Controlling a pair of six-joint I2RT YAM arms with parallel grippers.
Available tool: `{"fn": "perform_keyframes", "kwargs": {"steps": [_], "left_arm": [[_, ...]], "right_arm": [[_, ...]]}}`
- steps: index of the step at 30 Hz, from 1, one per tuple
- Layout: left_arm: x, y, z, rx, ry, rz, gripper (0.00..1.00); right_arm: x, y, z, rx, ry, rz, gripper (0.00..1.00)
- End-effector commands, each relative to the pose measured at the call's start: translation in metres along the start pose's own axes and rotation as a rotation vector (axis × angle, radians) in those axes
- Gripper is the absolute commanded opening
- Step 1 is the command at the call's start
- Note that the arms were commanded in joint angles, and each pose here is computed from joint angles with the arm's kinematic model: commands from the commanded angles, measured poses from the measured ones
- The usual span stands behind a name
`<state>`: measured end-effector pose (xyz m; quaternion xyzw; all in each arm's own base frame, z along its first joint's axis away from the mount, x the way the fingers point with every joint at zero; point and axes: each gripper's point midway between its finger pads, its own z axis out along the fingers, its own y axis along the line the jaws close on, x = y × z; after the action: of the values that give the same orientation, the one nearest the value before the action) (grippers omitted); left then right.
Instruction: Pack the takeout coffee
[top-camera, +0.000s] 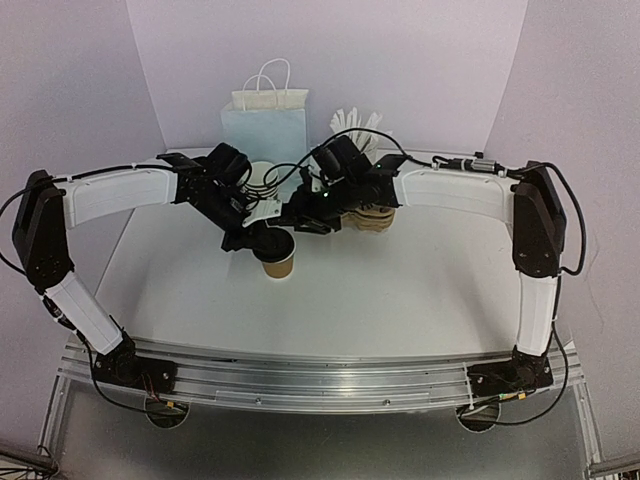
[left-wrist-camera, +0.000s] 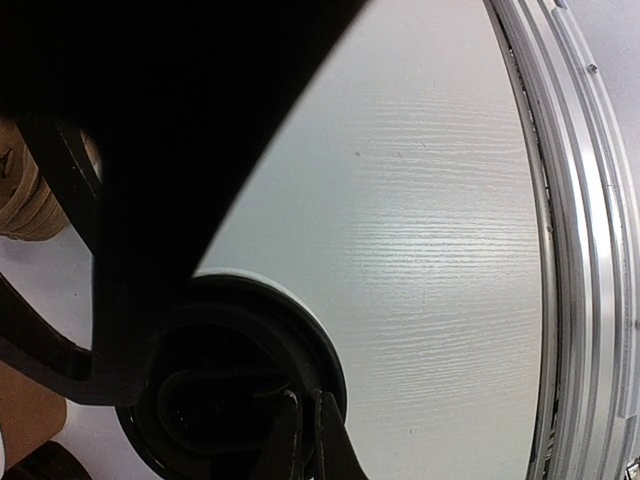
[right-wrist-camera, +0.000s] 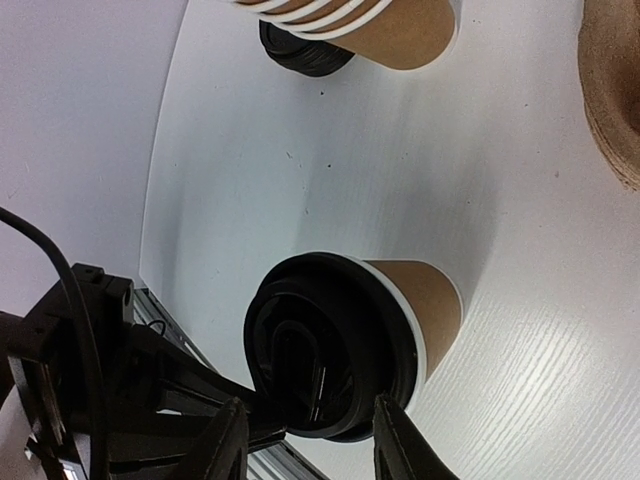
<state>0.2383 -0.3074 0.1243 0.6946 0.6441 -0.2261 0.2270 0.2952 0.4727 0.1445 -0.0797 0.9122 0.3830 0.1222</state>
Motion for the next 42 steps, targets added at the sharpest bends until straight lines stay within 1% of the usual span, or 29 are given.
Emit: {"fn": "perform_keyframes", "kwargs": {"steps": [1,13,23,27,31,34,39,42], "left_arm": [[-0.023,0.013,0.001,-0.036,-0.09,0.05,0.0],[-0.029,0.01,0.002,-0.015,-0.099,0.052,0.0],[-0.01,0.004,0.016,0.012,-0.057,0.041,0.0],[-0.006,0.003,0.019,0.016,-0.048,0.049,0.0],[-0.01,0.005,0.017,0.014,-0.059,0.051,0.0],[-0.015,0.007,0.012,0.009,-0.062,0.057,0.06],[-0.024,0.009,0.001,0.006,-0.074,0.073,0.16],[-0.029,0.012,-0.005,-0.006,-0.081,0.083,0.2]], "right_arm": [[0.003,0.023,-0.003,-0.037,0.001,-0.046,0.4],[0.004,0.025,0.001,-0.038,0.01,-0.05,0.4],[0.014,0.025,0.014,-0.03,0.041,-0.055,0.4],[0.016,0.025,0.02,-0.027,0.046,-0.056,0.39],[0.012,0.024,0.028,-0.016,0.037,-0.061,0.36],[0.013,0.015,0.033,0.009,0.035,-0.056,0.35],[0.013,0.015,0.037,0.006,0.043,-0.065,0.35],[0.013,0.016,0.037,0.006,0.042,-0.067,0.35]]}}
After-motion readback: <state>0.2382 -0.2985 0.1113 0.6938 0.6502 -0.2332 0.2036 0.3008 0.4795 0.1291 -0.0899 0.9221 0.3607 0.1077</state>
